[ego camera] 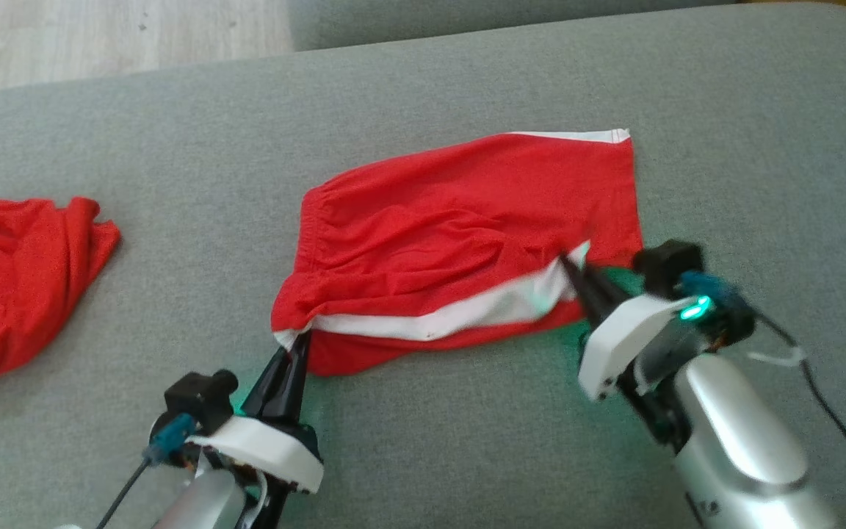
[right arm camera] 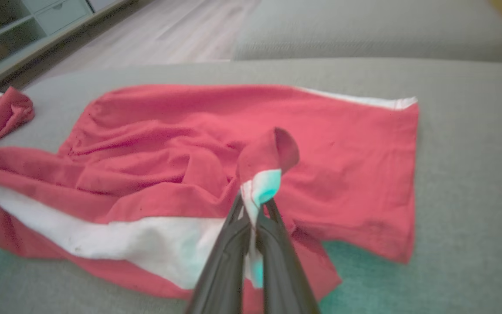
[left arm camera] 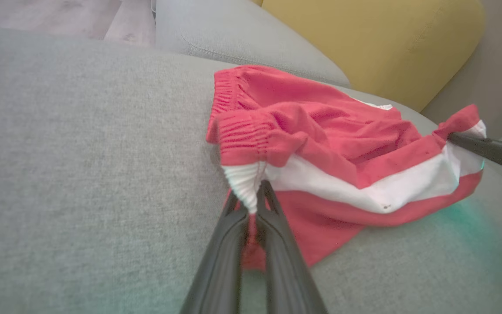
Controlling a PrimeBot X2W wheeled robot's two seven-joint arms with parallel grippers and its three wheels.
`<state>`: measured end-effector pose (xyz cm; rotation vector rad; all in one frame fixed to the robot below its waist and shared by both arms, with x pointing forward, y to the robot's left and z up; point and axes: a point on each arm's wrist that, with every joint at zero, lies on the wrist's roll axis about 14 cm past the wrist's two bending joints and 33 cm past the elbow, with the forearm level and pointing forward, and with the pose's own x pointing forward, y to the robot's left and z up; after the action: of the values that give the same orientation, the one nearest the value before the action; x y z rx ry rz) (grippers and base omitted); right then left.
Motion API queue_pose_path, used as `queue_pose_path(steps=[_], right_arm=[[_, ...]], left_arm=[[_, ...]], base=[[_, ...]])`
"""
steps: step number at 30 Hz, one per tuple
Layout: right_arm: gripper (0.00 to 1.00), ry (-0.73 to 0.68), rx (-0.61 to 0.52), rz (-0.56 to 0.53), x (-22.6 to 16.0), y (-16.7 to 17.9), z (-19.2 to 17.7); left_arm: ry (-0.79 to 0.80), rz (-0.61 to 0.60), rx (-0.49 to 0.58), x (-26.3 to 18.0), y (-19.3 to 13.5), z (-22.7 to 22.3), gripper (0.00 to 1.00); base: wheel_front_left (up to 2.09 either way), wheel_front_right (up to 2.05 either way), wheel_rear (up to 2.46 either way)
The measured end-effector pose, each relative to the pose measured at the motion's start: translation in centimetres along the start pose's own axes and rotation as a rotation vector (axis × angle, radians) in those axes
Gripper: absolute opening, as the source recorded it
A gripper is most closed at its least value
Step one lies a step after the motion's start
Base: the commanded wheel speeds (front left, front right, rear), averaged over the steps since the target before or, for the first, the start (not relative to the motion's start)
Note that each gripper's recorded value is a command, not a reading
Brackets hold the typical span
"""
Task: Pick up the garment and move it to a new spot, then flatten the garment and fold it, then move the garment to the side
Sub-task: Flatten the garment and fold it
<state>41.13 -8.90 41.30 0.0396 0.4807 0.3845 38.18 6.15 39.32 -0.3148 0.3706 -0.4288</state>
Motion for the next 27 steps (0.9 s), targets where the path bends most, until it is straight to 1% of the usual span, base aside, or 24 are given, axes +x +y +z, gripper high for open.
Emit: queue_pose_path(steps=[3,6,8,10,12,15,17,18,19,21,23,24,27], right_arm=[[0.00,-0.108,0.006,-0.024,-0.3,-0.8,2.9],[0.00,-0.228,0.028,-0.054,-1.7,-1.6,5.8],[0.00,-0.299,0.045,-0.080,-3.1,-2.3,7.4],[0.00,-0.368,0.039,-0.109,-4.7,-3.0,9.0],[0.00,-0.438,0.008,-0.133,-6.3,-3.4,11.4],[0.00,-0.556,-0.055,-0.152,-8.7,-3.4,15.8],[0.00,-0.600,-0.092,-0.145,-9.6,-2.9,17.9],[0.00,-0.621,-0.110,-0.136,-9.8,-2.6,19.0],[0.00,-0.635,-0.124,-0.125,-9.7,-2.5,20.0],[0.00,-0.647,-0.159,-0.099,-8.7,-2.7,21.9],[0.00,-0.655,-0.137,-0.058,-6.6,-3.2,23.9],[0.00,-0.653,-0.137,-0.038,-5.2,-3.4,24.8],[0.00,-0.683,-0.132,0.000,-1.2,-4.5,27.5]], left_arm=[[-0.050,-0.015,-0.005,0.0,-0.6,1.5,0.00],[-0.148,-0.042,-0.059,0.0,-1.6,4.5,0.00],[-0.226,-0.088,-0.105,-0.2,-3.0,7.0,0.00],[-0.266,-0.150,-0.139,-0.5,-4.6,9.1,0.00],[-0.302,-0.214,-0.165,-1.0,-6.0,11.6,0.00],[-0.333,-0.306,-0.167,-1.9,-8.0,15.1,0.00],[-0.322,-0.351,-0.162,-2.1,-9.1,16.6,0.00],[-0.321,-0.371,-0.178,-2.0,-9.5,17.5,0.00],[-0.319,-0.384,-0.190,-1.7,-9.7,18.3,0.00],[-0.286,-0.404,-0.170,-0.5,-9.8,19.3,0.00],[-0.268,-0.402,-0.148,1.5,-9.2,20.5,0.00],[-0.259,-0.392,-0.160,2.7,-8.6,21.2,0.00],[-0.262,-0.329,-0.152,7.0,-5.7,22.8,0.00]], base=[[0.00,0.00,0.00],[0.00,0.00,0.00],[0.00,0.00,0.00],[0.00,0.00,0.00],[0.00,0.00,0.00],[0.00,0.00,0.00],[0.00,0.00,0.00],[0.00,0.00,0.00],[0.00,0.00,0.00],[0.00,0.00,0.00],[0.00,0.00,0.00],[0.00,0.00,0.00],[0.00,0.00,0.00]])
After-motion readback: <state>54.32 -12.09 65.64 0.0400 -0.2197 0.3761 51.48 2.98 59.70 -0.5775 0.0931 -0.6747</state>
